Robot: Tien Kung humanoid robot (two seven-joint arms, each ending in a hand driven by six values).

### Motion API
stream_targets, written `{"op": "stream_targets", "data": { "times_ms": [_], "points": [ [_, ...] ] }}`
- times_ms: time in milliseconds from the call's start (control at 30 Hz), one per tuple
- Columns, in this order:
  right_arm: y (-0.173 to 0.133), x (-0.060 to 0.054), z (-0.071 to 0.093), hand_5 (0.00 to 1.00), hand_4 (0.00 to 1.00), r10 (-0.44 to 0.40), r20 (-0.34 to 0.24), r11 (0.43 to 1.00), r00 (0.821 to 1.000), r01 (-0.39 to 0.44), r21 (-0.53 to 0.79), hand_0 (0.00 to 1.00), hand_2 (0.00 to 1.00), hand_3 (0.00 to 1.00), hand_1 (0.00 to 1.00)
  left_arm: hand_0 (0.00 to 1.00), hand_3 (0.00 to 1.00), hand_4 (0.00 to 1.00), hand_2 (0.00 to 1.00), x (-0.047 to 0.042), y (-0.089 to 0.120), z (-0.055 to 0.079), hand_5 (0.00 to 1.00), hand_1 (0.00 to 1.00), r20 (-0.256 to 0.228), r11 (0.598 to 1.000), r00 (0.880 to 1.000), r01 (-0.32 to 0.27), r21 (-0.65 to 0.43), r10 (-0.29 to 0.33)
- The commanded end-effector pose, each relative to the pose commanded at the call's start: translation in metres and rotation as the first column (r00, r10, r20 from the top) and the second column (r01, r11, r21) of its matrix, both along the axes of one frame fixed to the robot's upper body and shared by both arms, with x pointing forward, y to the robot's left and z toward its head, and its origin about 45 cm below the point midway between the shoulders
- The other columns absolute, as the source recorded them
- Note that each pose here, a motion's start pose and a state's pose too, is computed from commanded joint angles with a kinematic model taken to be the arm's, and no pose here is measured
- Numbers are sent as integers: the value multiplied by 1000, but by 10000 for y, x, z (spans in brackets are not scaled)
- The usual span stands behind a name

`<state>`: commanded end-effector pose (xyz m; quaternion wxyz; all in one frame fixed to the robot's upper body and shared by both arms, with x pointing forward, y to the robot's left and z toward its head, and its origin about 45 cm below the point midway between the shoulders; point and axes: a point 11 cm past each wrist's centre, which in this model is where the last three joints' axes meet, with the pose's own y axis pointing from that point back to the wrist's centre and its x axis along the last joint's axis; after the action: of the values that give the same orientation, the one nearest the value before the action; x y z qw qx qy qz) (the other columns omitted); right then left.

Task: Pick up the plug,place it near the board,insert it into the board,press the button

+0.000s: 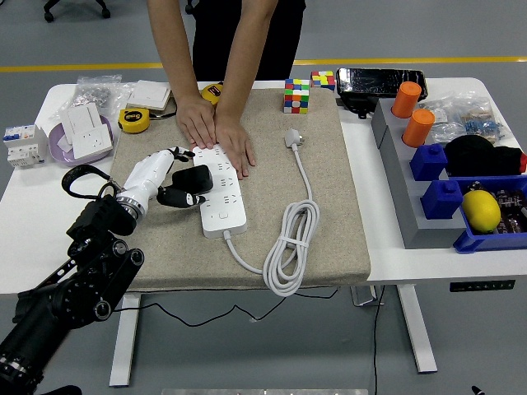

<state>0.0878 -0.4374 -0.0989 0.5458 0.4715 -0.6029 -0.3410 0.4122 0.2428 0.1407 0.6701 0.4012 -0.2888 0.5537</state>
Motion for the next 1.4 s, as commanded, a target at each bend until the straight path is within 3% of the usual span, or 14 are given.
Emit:
{"op": "stream_targets", "data": {
  "times_ms": [167,200,400,433,567,600,800,833,1400],
  "points": [
    [-1,-2,0,960,998,0,0,1000,1000,0,0,826,748,780,755,838,661,882,750,5,16,-11,89,853,0,1000,1000,-1,11,1],
    [-2,-3,0,960,998,0,-1,1000,1000,0,0,826,748,779,755,802,604,789,696,5,15,-11,97,819,0,1000,1000,-1,11,1],
    [-5,8,3,960,998,3,1,1000,1000,-3,-1,826,748,779,755,802,604,789,696,11,33,-16,97,819,0,1000,1000,-3,25,3],
    [-5,10,4,960,998,4,1,1000,1000,-4,-1,826,748,779,755,754,561,666,599,11,32,-18,111,767,0,1000,1000,-3,24,3],
    [-7,7,4,960,998,6,-1,1000,1000,-6,-2,826,748,779,755,754,561,666,599,10,32,-20,111,767,3,1000,1000,-4,24,4],
    [-11,3,5,960,998,6,-2,1000,1000,-6,-2,826,748,779,755,712,530,547,548,9,37,-26,134,708,3,1000,1000,-5,27,5],
    [-14,-6,4,960,998,8,-4,1000,1000,-8,-3,826,748,779,755,712,530,547,548,-3,40,-39,134,708,4,1000,1000,-6,28,6],
    [-14,-10,3,959,998,8,-5,1000,1000,-8,-3,826,748,779,755,688,462,487,515,-5,39,-40,79,627,4,1000,1000,-6,27,6],
    [-9,-5,2,960,998,3,-3,1000,1000,-3,-1,826,748,779,755,661,385,465,487,-12,-14,21,49,607,10,1000,1000,11,21,-11]
  ]
}}
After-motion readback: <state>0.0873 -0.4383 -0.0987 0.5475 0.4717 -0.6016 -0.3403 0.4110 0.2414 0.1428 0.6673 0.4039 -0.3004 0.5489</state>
